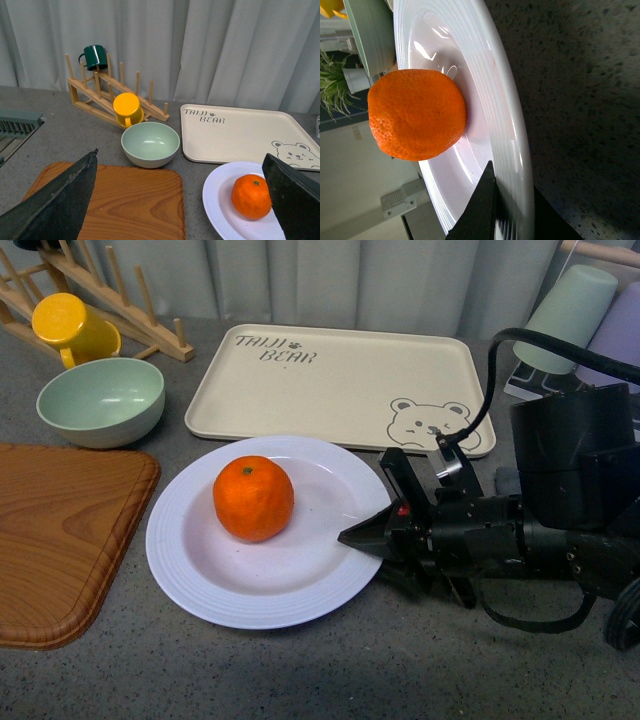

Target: Place orange and plate with both arms

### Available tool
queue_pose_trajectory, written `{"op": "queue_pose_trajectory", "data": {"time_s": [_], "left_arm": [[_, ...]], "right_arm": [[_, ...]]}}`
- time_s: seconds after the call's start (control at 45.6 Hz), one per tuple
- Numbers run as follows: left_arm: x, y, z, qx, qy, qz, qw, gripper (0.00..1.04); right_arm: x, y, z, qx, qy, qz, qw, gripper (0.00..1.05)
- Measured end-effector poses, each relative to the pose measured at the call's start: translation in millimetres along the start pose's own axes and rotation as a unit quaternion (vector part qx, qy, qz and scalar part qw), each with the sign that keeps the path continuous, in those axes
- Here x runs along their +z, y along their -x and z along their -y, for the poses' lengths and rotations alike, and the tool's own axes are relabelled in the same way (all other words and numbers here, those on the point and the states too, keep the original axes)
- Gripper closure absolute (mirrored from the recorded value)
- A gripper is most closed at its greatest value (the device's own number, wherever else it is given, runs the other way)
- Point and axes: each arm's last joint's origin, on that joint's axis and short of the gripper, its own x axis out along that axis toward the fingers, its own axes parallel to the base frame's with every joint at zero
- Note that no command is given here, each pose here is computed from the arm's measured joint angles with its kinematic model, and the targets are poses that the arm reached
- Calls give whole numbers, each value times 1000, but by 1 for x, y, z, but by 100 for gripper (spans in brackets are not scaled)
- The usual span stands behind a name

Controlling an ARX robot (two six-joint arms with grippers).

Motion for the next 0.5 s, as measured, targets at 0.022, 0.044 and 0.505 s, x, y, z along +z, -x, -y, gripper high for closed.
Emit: {"op": "queue_pose_trajectory", "data": {"time_s": [0.022,0.044,0.505], "left_arm": [[0,0,0,0,0,0,1000,7],[0,0,0,0,0,0,1000,7],[0,0,0,0,0,0,1000,7]], "right_arm": [[0,2,1,2,-2,3,1000,101],[0,3,1,4,-4,6,1000,101],[46,19,-32,64,-29,120,990,101]]}}
